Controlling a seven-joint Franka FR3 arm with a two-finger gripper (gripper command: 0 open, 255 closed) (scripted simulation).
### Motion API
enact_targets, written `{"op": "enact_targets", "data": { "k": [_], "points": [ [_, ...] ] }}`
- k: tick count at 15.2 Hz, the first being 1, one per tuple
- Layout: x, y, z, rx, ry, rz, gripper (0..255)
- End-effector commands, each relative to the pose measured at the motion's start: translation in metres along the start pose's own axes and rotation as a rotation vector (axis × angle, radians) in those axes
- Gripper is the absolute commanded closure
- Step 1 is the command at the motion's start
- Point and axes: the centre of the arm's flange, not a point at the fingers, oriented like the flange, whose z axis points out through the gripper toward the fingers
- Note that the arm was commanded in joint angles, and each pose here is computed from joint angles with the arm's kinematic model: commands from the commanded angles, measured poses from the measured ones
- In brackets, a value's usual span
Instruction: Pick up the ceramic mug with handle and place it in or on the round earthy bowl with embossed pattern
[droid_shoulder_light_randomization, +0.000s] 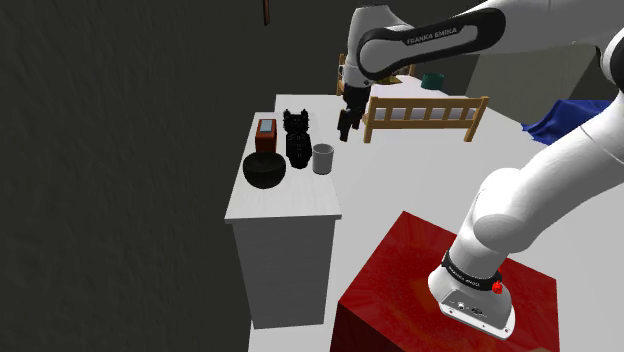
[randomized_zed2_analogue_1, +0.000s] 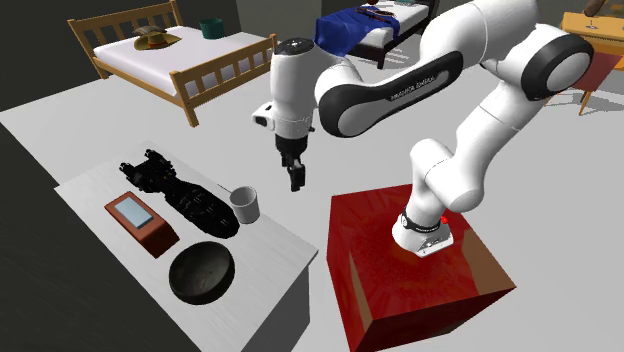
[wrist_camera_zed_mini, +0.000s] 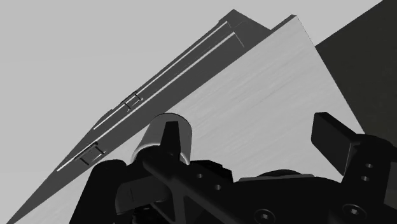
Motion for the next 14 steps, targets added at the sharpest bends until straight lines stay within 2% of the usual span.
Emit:
{"op": "enact_targets", "data": {
  "k": [1,14],
  "points": [
    [0.018,0.007,0.017,0.000,-0.010,-0.008,0],
    [0.141,0.051,0.139,0.000,-0.076,-0.054,0]
  ]
}}
